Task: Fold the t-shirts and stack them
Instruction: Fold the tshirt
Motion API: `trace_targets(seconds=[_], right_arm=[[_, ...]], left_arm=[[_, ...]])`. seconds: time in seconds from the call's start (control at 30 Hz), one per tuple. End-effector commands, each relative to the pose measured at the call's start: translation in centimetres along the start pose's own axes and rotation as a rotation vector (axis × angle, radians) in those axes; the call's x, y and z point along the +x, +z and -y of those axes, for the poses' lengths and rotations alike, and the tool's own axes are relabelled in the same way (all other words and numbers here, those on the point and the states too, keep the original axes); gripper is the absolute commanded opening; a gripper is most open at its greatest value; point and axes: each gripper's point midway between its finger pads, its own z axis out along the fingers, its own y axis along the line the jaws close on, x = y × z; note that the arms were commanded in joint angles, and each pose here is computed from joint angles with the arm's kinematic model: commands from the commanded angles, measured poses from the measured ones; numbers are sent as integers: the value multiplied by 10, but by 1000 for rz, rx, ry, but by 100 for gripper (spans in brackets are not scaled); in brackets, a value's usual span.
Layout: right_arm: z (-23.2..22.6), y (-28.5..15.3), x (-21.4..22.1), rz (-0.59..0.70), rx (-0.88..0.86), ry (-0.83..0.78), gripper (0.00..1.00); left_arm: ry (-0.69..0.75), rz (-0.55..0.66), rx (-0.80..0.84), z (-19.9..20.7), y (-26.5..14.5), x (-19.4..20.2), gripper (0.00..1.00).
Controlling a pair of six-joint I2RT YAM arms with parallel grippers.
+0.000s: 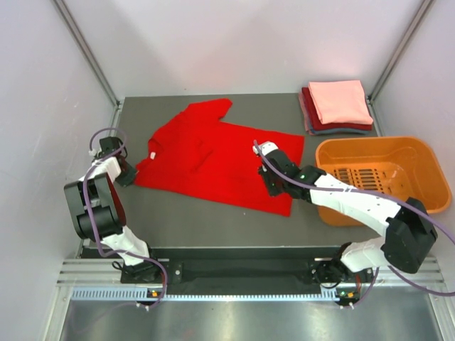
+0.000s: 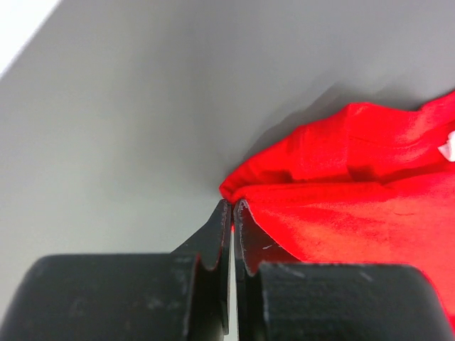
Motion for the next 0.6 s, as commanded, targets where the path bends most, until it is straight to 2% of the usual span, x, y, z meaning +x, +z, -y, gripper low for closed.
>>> trace_targets(seconds=[0.0,0.4,0.43,0.47,0.5,0.57], right_arm=[[6,-13,-11,54,12,28,19],[11,-23,-10,64,20,46,20],[12,-23,-12,66,18,49,20],[11,-23,-14,68,9,48,21],[13,-20,-16,55,1,47,21],[18,-22,-32,70,-22,47,23]], left_arm=[[55,70,-159,-31,-22,-21,0],[79,-8,-297,-71,-30,2,0],[72,8,-294,-68,-34,-6,3],[62,25,-286,-65,-40,-13,11],[58,32,-257,-58,-45,-18,25],[44,107,-178,-38,-63,-45,32]])
